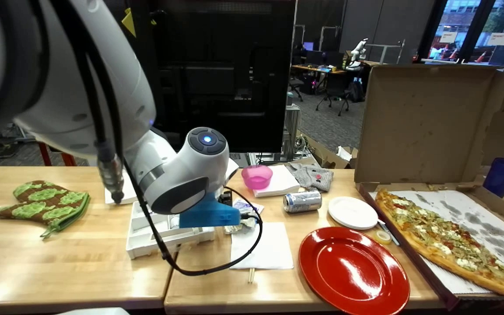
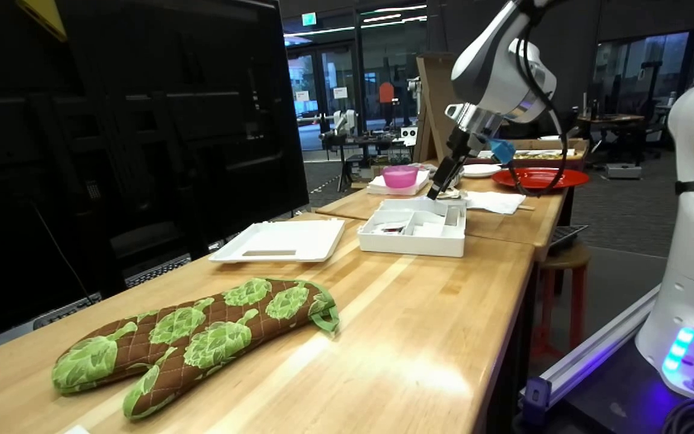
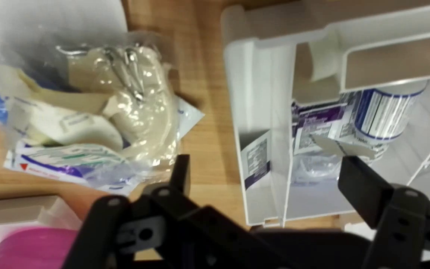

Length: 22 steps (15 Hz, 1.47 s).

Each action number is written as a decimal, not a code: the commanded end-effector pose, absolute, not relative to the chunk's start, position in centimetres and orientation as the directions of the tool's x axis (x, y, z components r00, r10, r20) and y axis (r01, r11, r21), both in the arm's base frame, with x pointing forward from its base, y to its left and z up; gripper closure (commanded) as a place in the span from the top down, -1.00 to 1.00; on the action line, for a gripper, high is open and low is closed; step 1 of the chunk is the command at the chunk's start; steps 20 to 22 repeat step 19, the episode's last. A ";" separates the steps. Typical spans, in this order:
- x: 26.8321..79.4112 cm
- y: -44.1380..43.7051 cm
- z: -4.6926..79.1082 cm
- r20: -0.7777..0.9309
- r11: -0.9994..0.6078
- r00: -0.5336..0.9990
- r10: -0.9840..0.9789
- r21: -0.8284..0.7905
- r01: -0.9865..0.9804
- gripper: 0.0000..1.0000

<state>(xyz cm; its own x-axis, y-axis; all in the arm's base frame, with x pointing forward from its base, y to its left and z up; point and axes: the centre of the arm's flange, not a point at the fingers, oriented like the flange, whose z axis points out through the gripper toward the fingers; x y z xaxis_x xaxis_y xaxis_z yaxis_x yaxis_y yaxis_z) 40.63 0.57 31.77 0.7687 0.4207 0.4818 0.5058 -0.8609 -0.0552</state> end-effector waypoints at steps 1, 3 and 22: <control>33.1 1.8 31.1 0.424 -0.827 0.748 0.510 0.002 0.563 1.00; 33.0 2.3 30.5 0.424 -0.818 0.733 0.532 0.035 0.573 1.00; 40.6 2.9 29.8 0.413 -0.803 0.725 0.552 0.029 0.595 1.00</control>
